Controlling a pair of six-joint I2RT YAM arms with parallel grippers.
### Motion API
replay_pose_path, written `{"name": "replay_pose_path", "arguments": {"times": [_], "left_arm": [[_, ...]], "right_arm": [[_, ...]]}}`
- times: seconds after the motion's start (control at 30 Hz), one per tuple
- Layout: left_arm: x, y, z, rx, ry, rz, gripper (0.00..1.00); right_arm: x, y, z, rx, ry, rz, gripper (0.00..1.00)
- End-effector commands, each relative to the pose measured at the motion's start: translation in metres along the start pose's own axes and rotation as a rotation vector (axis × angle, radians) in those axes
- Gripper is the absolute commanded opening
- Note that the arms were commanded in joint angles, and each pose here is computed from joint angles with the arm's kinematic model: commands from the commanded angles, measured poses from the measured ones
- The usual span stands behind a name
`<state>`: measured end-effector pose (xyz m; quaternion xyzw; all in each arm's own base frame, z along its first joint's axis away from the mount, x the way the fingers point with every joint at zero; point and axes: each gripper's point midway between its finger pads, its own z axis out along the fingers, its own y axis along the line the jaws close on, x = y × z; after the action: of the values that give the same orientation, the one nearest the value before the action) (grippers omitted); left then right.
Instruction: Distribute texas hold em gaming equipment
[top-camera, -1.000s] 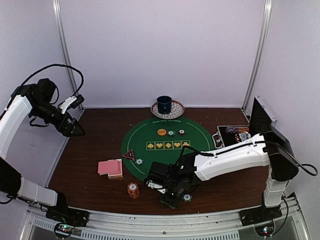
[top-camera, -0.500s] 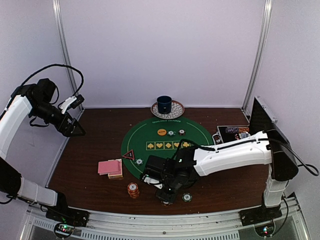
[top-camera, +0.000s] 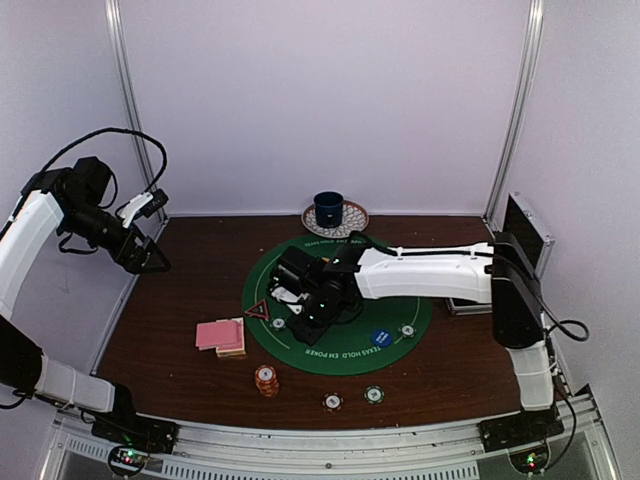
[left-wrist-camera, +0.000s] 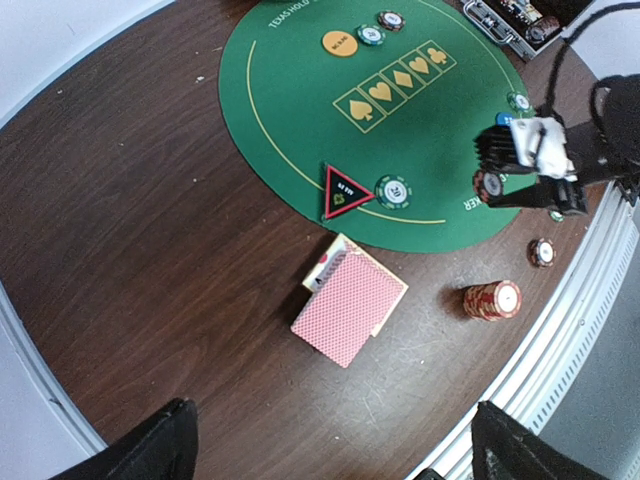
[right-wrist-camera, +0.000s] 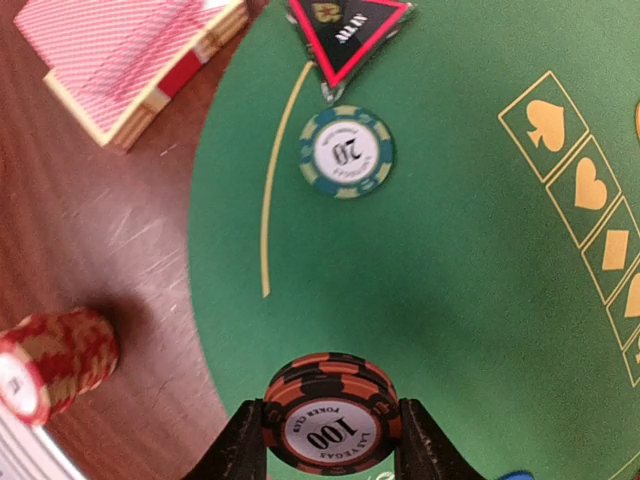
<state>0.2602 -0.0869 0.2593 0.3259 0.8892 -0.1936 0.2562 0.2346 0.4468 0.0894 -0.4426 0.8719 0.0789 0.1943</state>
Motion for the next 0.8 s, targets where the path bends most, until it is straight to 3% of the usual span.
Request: {"name": "replay_pose_path", "arguments": {"times": [0.0, 0.6, 0.77], "left_arm": [[0.000, -0.004, -0.005, -0.007, -0.010, 0.029, 0.98], [0.001, -0.004, -0.002, 0.003, -0.008, 0.034, 0.98], [0.000, -0.004, -0.003, 0.000, -0.014, 0.036, 0.97]], "right_arm": [[-0.015, -0.009, 0.028, 0.020, 0.010, -0.001, 0.37], [-0.025, 0.000, 0.079, -0.033, 0.038, 0.051, 0.38], [-0.020, -0.005, 0.085, -0.025, 0.058, 0.064, 0.47]]}}
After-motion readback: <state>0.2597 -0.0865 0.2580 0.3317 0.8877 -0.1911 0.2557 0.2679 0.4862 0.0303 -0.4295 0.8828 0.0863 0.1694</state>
